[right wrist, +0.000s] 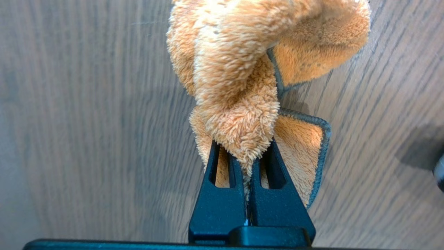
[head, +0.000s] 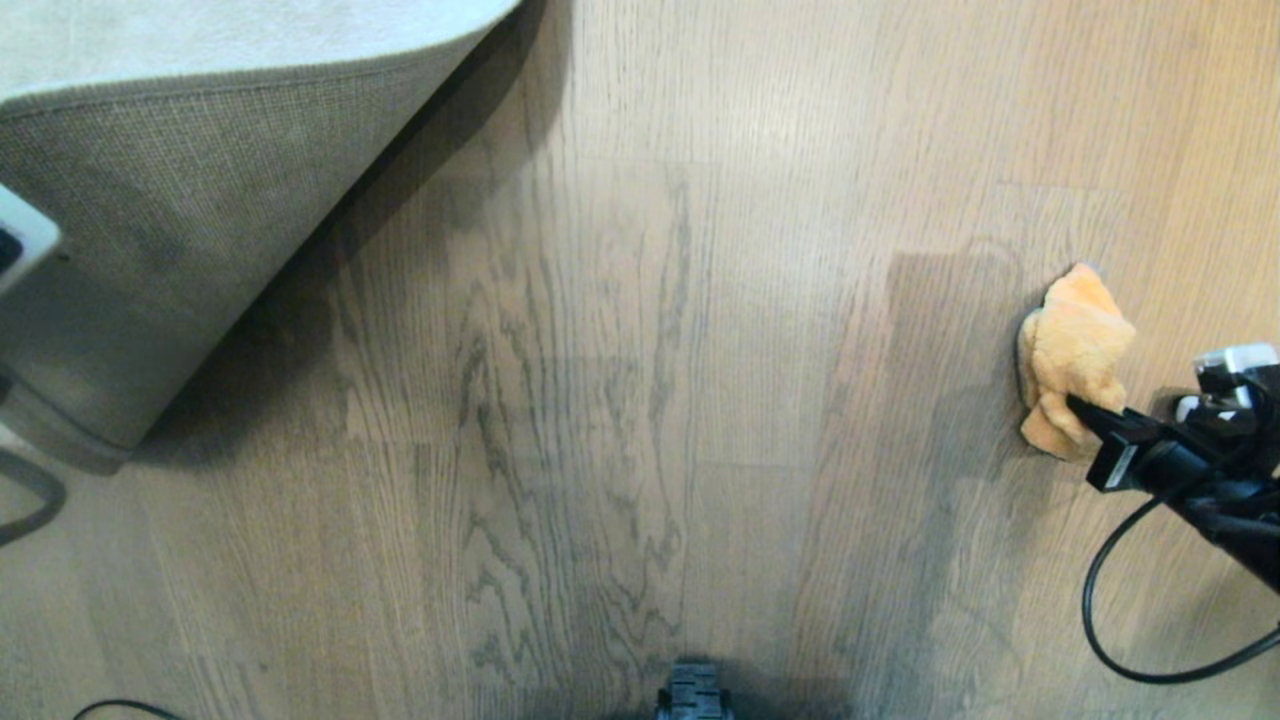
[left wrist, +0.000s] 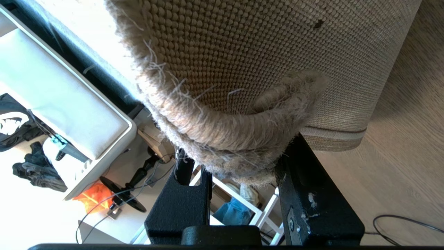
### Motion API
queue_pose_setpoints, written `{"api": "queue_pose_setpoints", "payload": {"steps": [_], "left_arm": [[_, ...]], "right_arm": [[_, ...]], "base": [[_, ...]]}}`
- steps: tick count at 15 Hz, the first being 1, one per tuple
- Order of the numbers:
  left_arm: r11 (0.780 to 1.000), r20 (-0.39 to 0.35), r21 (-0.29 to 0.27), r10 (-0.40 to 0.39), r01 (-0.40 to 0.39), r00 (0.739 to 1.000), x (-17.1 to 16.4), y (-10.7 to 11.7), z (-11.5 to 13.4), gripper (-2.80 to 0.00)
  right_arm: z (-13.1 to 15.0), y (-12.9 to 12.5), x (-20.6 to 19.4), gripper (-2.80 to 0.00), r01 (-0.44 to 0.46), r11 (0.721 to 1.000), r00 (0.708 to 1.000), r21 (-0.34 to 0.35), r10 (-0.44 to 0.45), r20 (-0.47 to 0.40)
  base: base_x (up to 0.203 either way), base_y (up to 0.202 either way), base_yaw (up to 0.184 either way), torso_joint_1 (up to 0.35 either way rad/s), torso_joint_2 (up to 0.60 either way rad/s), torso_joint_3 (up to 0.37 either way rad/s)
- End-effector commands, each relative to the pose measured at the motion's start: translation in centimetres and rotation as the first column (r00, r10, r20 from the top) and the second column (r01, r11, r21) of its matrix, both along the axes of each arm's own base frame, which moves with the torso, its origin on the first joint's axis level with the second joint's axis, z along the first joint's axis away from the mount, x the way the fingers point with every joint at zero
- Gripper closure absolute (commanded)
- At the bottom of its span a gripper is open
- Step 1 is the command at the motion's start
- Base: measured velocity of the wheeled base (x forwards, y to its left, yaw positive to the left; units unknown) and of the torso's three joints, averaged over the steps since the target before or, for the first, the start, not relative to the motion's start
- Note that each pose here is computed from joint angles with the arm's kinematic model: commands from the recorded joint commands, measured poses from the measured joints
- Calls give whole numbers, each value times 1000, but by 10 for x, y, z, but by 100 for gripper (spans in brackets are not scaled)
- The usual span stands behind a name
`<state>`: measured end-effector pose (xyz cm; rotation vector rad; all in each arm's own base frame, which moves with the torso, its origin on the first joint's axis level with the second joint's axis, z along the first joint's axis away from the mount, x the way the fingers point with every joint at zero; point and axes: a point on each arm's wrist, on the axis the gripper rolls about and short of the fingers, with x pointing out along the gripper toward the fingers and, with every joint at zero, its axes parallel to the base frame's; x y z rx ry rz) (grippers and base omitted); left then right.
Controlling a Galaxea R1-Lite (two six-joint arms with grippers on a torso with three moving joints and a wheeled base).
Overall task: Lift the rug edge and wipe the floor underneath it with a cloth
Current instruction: Pick up the rag
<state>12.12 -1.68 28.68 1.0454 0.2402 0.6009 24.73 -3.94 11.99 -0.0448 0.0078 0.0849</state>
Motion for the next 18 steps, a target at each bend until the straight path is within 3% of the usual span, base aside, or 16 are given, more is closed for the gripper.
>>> {"api": "queue_pose_setpoints", "payload": {"steps": [1, 6, 9, 18], "left_arm": [[1000, -3, 4, 5, -5, 1000, 0, 0, 0, 0], [999, 2, -18, 27, -27, 1000, -1, 1, -3, 0], [999, 2, -18, 27, -27, 1000, -1, 1, -3, 0], [998, 3, -22, 60, -60, 998, -2, 2, -3, 0]], "right_arm": [[10, 3, -14, 0, -3, 1000, 998, -10, 3, 58], [20, 8, -24, 0, -18, 1000, 995, -8, 18, 96], [20, 18, -32, 0, -59, 998, 994, 3, 58, 92], [17, 19, -37, 0, -62, 998, 995, 9, 61, 76]], "base": [[0, 0, 0, 0, 0, 0], [0, 0, 0, 0, 0, 0], [0, 0, 0, 0, 0, 0], [0, 0, 0, 0, 0, 0]]}}
